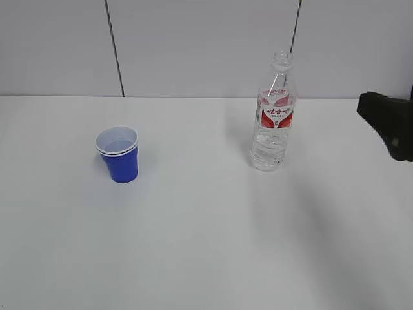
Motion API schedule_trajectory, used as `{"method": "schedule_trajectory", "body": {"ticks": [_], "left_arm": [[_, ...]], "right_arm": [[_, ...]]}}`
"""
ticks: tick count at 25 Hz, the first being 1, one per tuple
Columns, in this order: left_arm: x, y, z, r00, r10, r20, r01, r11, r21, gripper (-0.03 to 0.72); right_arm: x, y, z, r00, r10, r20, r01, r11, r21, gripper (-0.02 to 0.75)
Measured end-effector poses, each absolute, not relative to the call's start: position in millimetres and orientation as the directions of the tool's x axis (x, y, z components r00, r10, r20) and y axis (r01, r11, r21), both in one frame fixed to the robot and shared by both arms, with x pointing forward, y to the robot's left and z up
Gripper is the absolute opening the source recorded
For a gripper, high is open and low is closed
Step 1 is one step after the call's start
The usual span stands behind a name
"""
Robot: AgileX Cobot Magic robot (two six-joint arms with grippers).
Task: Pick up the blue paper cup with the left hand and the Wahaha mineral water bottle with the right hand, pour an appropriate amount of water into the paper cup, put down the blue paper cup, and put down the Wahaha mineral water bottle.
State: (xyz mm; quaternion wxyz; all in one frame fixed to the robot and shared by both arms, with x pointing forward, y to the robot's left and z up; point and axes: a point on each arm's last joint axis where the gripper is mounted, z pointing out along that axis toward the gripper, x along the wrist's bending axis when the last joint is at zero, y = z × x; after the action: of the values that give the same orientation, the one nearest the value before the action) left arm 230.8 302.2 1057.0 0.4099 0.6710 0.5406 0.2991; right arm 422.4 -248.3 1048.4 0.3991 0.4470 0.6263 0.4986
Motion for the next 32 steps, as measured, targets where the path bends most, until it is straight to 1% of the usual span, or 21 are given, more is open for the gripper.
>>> {"method": "schedule_trajectory", "body": {"ticks": [2,7,10,13,17,26,32], "left_arm": [[230.8,302.2,1057.0,0.237,0.971,-0.042,0.48,-0.079,0.874,0.479],[230.8,302.2,1057.0,0.237,0.971,-0.042,0.48,-0.079,0.874,0.479],[230.8,302.2,1057.0,0.237,0.971,-0.042,0.48,-0.079,0.874,0.479],[230.8,302.2,1057.0,0.237,0.971,-0.042,0.48,-0.079,0.874,0.479],[230.8,302.2,1057.0,0.237,0.971,-0.042,0.48,-0.079,0.874,0.479],[230.8,302.2,1057.0,0.237,0.971,-0.042,0.48,-0.079,0.874,0.479],[230.8,302.2,1057.0,0.237,0.971,-0.042,0.48,-0.079,0.874,0.479]], "right_arm": [[413.6,-251.3,1059.9,-0.279,0.958,-0.067,0.18,0.121,0.976,0.597],[385.4,-260.9,1095.9,-0.263,0.958,-0.118,0.145,0.16,0.976,0.596],[367.0,-267.9,1112.1,-0.245,0.961,-0.13,0.166,0.174,0.971,0.596],[349.1,-275.0,1120.1,-0.228,0.963,-0.141,0.208,0.189,0.96,0.596],[323.8,-284.5,1121.0,-0.208,0.964,-0.163,0.237,0.212,0.948,0.594],[260.4,-304.8,1111.2,-0.167,0.975,-0.146,0.257,0.186,0.948,0.591],[228.4,-315.3,1096.9,-0.166,0.966,-0.201,0.287,0.242,0.927,0.59]]}}
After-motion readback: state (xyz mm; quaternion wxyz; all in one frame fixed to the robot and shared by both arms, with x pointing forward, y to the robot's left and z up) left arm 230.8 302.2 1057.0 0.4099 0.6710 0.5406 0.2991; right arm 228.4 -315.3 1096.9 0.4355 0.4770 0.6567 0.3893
